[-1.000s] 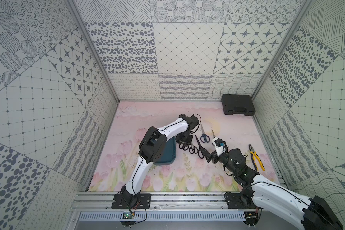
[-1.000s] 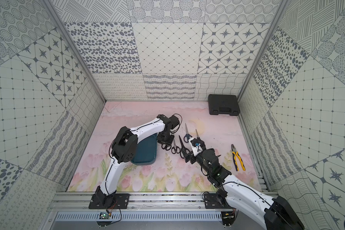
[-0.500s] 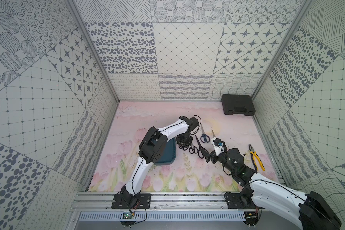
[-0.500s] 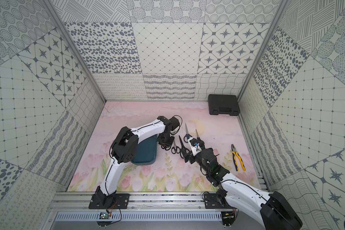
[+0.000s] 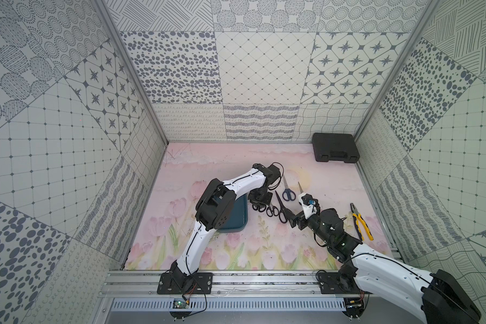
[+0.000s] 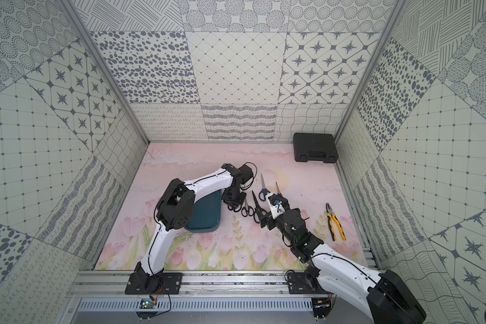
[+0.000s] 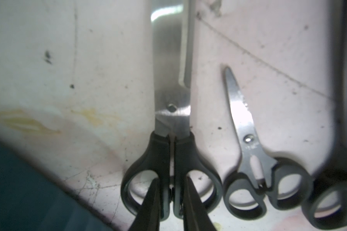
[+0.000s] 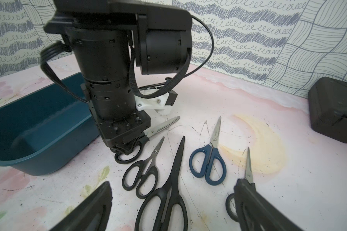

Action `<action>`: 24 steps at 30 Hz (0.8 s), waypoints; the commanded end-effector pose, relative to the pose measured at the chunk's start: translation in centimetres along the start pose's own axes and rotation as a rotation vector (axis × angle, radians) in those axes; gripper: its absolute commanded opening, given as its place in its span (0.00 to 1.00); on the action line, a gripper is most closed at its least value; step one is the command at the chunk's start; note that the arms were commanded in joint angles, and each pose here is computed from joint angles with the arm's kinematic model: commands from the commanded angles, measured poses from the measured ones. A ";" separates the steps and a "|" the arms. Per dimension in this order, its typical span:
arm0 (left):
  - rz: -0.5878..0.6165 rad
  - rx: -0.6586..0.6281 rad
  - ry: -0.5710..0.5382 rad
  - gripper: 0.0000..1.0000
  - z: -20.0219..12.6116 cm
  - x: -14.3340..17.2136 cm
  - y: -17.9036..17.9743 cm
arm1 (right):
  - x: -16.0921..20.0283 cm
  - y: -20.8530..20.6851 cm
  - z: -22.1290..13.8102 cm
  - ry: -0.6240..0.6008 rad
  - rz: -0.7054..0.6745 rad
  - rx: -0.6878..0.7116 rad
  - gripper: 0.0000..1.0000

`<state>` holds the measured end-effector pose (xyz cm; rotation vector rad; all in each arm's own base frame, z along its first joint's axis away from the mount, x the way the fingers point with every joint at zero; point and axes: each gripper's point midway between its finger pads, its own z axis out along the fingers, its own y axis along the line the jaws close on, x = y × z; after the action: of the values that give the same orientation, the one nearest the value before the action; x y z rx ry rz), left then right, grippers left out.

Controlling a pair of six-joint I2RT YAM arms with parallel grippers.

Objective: Put the scissors into the storage box
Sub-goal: Pick up the scissors from the center of the board, then place the scissors in the storage box.

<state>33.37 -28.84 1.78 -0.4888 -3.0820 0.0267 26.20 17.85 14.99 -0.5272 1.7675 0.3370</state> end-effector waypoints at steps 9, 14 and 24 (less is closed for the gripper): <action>-0.024 0.070 -0.281 0.00 -10.9 -1.0 -0.1 | -2.6 -0.8 0.2 -0.037 0.044 0.051 0.96; -0.120 0.018 -0.295 0.00 -12.6 3.0 3.5 | -3.5 0.2 0.9 -0.034 0.023 -0.001 0.97; -0.345 -0.033 -0.142 0.00 -8.7 11.6 9.7 | -3.8 2.6 3.8 -0.008 0.001 -0.083 0.97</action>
<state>27.75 -19.15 12.33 -0.1847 -3.3193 0.0868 28.24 20.78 15.39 -0.5666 1.8303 0.3660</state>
